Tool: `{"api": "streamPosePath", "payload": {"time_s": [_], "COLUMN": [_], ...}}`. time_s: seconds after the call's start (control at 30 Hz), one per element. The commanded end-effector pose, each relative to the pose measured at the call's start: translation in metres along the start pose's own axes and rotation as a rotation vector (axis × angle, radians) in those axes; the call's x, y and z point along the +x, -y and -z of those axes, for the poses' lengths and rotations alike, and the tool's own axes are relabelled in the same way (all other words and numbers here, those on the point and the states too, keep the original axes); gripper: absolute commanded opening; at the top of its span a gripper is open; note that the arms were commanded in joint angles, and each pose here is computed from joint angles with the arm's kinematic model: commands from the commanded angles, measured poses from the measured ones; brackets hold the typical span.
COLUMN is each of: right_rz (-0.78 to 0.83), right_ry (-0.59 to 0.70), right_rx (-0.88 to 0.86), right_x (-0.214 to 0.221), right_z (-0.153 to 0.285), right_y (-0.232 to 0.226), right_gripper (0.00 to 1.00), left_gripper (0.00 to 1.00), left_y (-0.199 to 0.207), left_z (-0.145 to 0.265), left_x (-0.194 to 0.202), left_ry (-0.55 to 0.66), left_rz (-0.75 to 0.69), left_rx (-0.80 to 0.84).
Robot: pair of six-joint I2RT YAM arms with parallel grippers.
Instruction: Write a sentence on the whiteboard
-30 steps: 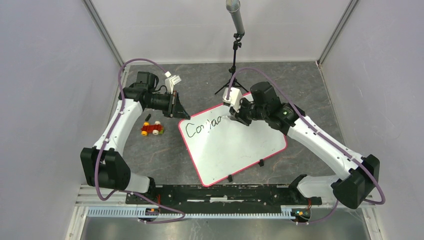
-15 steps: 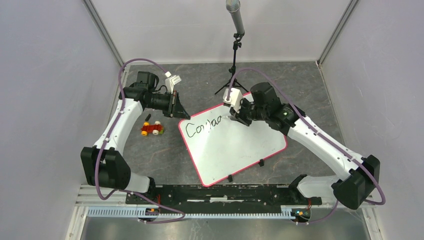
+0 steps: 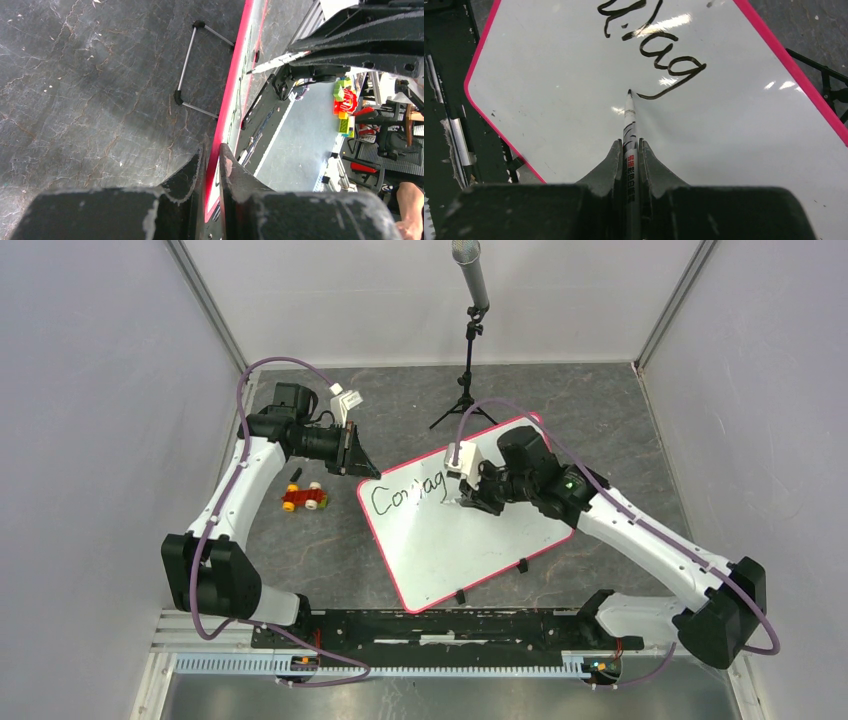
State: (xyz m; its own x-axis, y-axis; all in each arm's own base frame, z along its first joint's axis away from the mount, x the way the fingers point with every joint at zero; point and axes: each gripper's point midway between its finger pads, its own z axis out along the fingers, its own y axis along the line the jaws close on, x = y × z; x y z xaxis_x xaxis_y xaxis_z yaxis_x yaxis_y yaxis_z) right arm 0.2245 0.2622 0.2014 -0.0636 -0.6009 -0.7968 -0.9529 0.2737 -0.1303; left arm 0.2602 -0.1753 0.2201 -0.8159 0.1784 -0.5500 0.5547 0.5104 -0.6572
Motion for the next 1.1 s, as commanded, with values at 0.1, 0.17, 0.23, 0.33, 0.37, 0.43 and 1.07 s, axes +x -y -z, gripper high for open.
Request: {"api": "streamPosePath", "payload": {"time_s": [0.1, 0.17, 0.23, 0.33, 0.37, 0.43, 1.07], "right_rz": [0.016, 0.025, 0.025, 0.010, 0.005, -0.004, -0.011], "right_ry": [0.054, 0.071, 0.090, 0.112, 0.111, 0.103, 0.058], "right_rx": [-0.020, -0.008, 0.005, 0.034, 0.048, 0.078, 0.091], "right_x": [-0.033, -0.042, -0.048, -0.051, -0.049, -0.044, -0.026], "right_z": [-0.007, -0.002, 0.004, 0.015, 0.018, 0.022, 0.013], "right_y": [-0.004, 0.000, 0.003, 0.013, 0.017, 0.028, 0.043], "right_gripper": [0.00, 0.00, 0.00, 0.00, 0.00, 0.00, 0.00], "left_gripper": [0.02, 0.02, 0.02, 0.02, 0.02, 0.02, 0.02], "left_y": [0.005, 0.006, 0.006, 0.007, 0.007, 0.007, 0.006], "left_z": [-0.003, -0.002, -0.002, -0.002, -0.002, -0.001, -0.002], "left_x": [-0.002, -0.002, -0.002, -0.002, -0.002, -0.003, -0.002], "left_ry": [-0.006, -0.005, -0.004, -0.002, -0.002, -0.001, -0.005], "left_rz": [-0.058, -0.060, -0.060, -0.062, -0.062, -0.061, -0.060], "left_rx": [0.008, 0.007, 0.007, 0.008, 0.008, 0.008, 0.006]}}
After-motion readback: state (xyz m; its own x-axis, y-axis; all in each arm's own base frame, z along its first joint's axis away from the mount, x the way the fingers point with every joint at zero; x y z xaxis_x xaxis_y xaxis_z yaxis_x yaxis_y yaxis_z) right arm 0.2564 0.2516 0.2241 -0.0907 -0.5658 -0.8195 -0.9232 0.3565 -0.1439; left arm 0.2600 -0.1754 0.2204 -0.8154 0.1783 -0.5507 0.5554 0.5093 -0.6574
